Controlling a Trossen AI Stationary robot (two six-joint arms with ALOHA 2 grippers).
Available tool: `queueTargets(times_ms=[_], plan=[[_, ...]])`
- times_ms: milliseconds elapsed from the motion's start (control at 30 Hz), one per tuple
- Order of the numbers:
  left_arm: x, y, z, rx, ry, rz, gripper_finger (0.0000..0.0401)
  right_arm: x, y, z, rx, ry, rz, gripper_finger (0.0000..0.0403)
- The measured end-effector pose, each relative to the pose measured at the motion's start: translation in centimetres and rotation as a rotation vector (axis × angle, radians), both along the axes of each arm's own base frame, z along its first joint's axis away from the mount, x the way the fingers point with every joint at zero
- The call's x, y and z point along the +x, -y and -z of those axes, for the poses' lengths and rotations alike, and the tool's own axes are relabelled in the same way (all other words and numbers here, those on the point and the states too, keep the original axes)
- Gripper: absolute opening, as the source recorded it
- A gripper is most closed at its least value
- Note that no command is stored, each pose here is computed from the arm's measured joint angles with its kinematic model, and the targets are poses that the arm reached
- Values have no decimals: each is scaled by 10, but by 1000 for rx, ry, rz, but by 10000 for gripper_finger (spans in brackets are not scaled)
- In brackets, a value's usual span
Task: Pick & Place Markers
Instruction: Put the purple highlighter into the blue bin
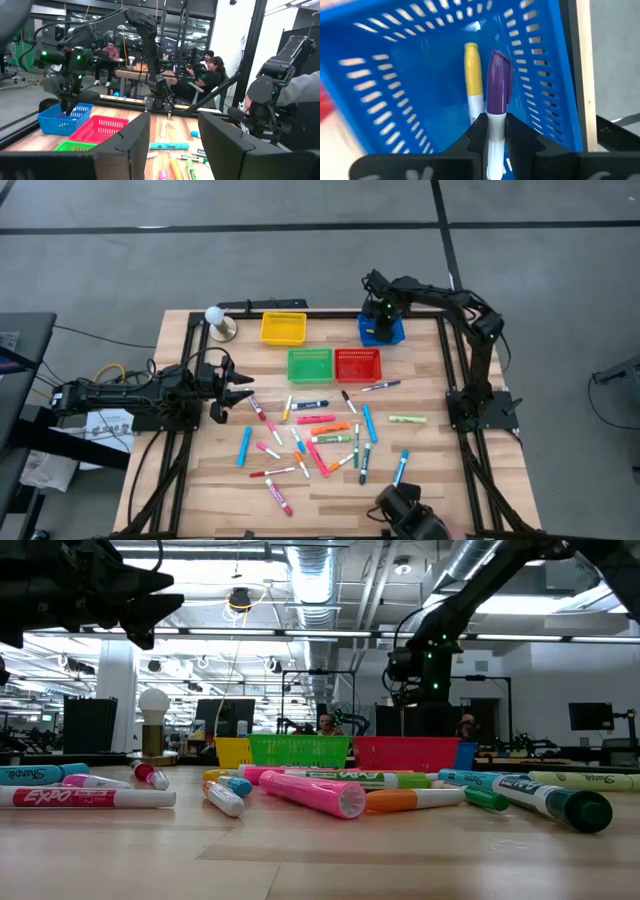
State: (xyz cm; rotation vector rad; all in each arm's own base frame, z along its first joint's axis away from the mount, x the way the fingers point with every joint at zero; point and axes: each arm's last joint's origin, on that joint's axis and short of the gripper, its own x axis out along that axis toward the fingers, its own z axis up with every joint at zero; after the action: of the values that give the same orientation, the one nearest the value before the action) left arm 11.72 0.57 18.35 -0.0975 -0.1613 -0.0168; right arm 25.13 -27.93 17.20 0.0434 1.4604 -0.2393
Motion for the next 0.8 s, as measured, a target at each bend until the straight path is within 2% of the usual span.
queueTargets(times_ms=[133, 800], plan=[[0, 0, 0, 0, 1, 0, 167, 1, 3, 8, 7, -5, 4, 41], [0, 0, 0, 0, 4, 0, 167, -2, 6, 8, 34, 35, 4, 53]])
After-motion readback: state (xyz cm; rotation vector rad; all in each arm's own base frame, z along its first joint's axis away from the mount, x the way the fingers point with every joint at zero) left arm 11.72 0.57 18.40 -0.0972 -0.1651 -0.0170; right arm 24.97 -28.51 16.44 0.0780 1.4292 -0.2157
